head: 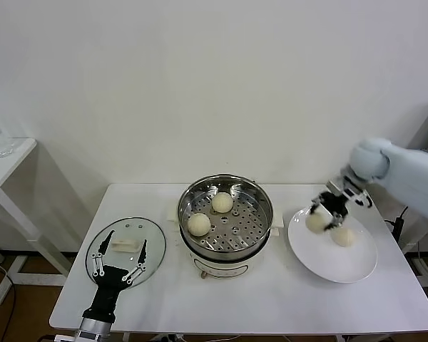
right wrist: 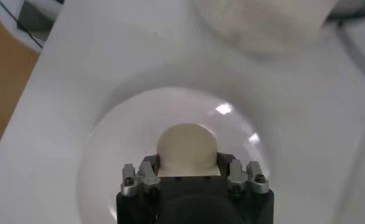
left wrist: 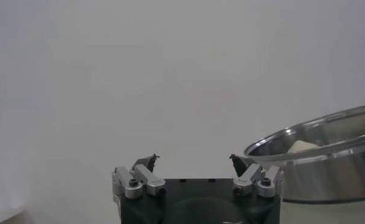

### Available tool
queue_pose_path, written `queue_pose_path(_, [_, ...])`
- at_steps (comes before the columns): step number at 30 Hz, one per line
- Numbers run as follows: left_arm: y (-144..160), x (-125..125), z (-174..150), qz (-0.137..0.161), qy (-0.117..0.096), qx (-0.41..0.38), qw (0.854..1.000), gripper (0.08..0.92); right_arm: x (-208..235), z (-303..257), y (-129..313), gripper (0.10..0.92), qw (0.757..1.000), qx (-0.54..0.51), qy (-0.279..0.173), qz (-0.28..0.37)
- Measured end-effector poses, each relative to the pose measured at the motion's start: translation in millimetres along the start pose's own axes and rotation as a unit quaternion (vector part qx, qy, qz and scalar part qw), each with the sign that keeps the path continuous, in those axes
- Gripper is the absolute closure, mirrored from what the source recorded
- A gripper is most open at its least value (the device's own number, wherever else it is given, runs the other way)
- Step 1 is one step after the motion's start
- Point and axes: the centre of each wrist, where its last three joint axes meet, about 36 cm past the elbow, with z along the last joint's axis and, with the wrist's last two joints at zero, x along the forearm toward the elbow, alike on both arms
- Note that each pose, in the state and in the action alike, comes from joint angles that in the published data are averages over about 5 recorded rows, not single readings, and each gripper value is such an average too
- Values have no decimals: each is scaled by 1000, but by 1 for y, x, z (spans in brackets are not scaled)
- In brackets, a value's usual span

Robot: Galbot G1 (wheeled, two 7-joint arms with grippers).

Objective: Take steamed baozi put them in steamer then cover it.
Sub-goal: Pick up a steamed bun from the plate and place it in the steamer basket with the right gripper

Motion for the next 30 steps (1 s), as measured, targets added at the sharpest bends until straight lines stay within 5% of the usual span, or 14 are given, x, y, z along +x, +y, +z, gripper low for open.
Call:
queue_pose_path(12, [1,1,-2,1,-4,-1,1000,177,39,-132,-80,369,967,254,8,-1])
queue_pose_path(30, [2,0,-3,-4,-7,-1,1000,177,-32,-222,-105,369,892,450,-3,-45])
